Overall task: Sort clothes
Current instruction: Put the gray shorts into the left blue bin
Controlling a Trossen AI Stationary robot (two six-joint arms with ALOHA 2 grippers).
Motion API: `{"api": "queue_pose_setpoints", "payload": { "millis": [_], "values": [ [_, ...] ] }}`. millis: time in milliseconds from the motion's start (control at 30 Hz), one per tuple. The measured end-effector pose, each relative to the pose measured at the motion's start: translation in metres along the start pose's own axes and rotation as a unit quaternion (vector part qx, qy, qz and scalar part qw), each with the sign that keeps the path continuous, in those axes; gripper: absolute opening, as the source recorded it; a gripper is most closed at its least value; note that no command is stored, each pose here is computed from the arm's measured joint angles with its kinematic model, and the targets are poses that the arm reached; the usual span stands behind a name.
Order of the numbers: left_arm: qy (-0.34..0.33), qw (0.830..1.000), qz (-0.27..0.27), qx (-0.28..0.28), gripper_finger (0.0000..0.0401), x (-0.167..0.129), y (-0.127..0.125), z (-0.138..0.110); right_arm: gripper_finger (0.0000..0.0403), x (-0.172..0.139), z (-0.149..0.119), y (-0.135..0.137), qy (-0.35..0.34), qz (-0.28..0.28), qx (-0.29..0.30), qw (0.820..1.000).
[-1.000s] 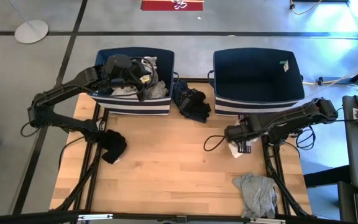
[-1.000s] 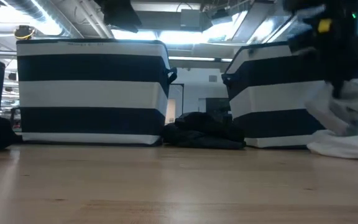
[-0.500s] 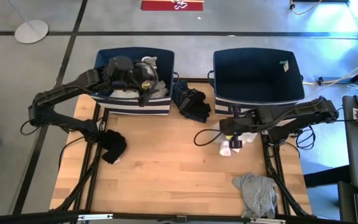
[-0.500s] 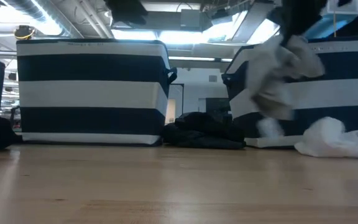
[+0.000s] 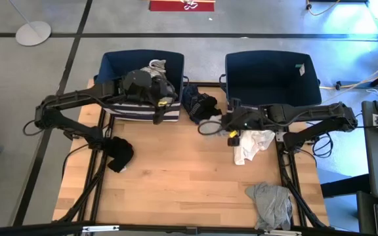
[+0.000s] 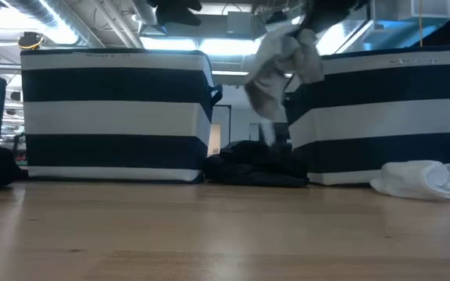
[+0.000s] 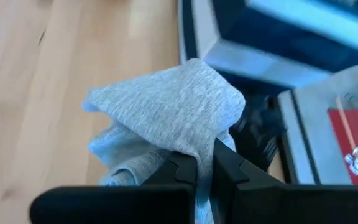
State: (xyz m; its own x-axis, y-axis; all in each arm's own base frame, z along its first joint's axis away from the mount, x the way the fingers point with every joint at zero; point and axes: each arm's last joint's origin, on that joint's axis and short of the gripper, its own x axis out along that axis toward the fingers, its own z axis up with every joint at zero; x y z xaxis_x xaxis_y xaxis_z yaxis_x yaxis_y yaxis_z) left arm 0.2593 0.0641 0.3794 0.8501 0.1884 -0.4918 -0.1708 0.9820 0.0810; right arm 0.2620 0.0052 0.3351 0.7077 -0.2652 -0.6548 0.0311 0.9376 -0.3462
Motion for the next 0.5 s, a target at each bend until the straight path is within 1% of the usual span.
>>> {"api": "queue_pose_setpoints", "payload": {
  "millis": [167,367,500],
  "values": [
    [-0.014,1.000,-0.017,-0.002,0.0241,0.014,-0.011,0.004,0.0018,0.001,0.010,-0.009,-0.052,-0.022,-0.005,0.998],
    [-0.021,0.999,-0.029,0.001,0.0241,0.027,-0.019,0.006,0.0017,0.001,0.015,-0.013,-0.079,-0.034,-0.021,0.996],
    [-0.025,0.999,-0.036,-0.006,0.0241,0.038,-0.025,0.006,0.0018,0.001,0.018,-0.013,-0.094,-0.037,-0.022,0.995]
  ]
}}
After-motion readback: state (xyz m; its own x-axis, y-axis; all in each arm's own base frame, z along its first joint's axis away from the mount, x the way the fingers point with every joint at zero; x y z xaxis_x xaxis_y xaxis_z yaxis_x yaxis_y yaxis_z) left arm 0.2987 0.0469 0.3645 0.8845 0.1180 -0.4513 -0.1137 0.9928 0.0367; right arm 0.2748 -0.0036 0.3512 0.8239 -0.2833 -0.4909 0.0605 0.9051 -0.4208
